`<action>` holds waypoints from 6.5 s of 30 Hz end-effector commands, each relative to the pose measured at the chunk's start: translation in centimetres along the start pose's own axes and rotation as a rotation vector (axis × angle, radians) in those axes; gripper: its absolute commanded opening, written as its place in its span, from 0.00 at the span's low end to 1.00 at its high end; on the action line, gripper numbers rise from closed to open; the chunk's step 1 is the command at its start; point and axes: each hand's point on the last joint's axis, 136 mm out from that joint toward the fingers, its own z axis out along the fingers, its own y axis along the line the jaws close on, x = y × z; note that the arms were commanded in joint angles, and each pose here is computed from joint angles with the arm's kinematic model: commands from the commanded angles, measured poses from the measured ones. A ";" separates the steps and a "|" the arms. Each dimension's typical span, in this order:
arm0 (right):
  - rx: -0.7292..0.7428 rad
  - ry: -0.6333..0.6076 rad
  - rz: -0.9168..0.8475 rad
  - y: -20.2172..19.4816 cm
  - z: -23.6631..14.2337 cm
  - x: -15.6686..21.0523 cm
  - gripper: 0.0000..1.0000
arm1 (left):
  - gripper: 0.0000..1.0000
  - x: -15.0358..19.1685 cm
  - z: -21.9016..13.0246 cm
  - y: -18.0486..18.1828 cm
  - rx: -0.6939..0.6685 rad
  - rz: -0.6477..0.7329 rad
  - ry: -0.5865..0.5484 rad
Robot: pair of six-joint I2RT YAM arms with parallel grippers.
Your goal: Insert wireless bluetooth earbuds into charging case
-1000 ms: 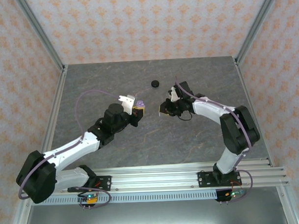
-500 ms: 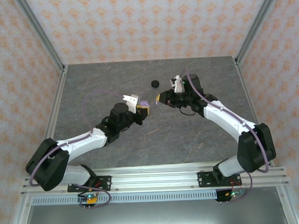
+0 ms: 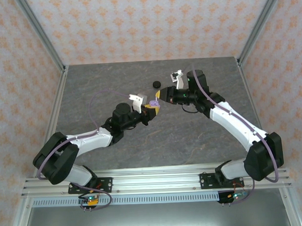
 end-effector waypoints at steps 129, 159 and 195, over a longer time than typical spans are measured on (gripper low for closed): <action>0.195 0.098 -0.273 2.8 -1.7 2.8 0.36 | 0.07 -4.4 -2.3 -6.5 0.173 0.284 -0.061; 0.372 0.148 -0.083 -1.1 -0.6 1.5 0.01 | 0.07 -2.3 -2.5 -7.9 0.195 0.532 0.106; 0.560 0.113 -0.057 -4.6 -2.4 1.5 0.17 | 0.08 -3.3 -0.4 -4.4 -0.007 0.407 0.118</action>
